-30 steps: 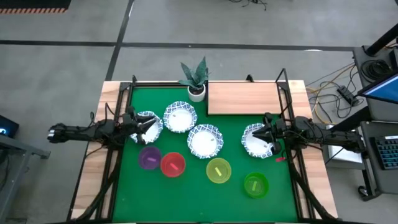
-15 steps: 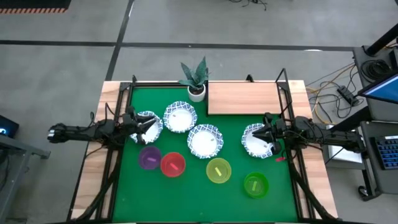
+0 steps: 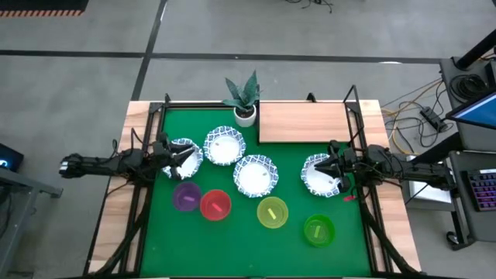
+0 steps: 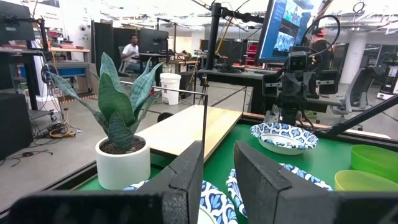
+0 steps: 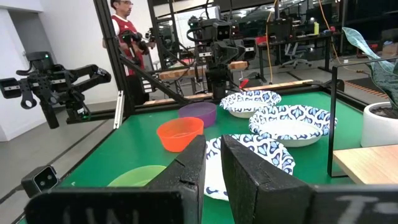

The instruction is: Place and stack bowls onto a shelf

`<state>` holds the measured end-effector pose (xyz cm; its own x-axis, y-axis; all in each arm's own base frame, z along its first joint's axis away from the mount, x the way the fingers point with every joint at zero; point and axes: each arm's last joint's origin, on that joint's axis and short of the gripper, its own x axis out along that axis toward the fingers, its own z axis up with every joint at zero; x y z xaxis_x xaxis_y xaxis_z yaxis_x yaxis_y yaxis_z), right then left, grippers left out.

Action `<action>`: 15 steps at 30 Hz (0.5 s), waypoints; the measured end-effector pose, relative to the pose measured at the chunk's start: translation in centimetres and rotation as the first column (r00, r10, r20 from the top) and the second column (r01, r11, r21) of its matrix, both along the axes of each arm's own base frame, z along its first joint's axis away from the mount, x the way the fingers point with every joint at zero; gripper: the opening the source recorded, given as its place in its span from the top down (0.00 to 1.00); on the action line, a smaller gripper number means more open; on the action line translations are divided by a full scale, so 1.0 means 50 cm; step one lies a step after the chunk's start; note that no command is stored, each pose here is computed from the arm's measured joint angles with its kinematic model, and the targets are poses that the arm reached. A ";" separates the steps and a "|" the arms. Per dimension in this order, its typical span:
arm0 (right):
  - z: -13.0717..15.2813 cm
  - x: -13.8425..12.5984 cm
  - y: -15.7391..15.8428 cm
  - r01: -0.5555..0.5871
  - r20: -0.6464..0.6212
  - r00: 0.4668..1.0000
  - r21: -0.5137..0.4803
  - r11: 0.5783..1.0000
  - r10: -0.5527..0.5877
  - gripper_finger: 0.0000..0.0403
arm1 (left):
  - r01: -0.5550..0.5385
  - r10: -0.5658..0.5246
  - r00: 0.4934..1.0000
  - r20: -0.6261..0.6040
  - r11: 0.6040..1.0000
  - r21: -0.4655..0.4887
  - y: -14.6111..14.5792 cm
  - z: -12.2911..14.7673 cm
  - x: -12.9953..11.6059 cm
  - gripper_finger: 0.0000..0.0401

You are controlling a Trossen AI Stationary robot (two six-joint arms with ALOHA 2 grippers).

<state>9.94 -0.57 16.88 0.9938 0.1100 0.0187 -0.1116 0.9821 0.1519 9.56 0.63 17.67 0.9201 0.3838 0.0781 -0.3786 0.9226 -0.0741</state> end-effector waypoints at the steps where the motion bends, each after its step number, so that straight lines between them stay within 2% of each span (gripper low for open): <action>1: 0.000 0.000 0.000 0.000 0.000 1.000 0.000 1.000 0.000 0.91 | -0.001 0.001 1.000 0.000 1.000 0.000 0.000 0.000 0.000 0.81; 15: 0.002 0.000 0.000 0.000 0.010 1.000 -0.001 1.000 0.000 0.91 | -0.001 0.001 1.000 0.000 1.000 0.000 0.000 0.000 0.000 0.81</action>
<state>9.94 -0.57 16.97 0.9936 0.1097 0.0284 -0.1127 0.9823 0.1496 9.55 0.63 17.67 0.9198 0.3845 0.0779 -0.3792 0.9223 -0.0741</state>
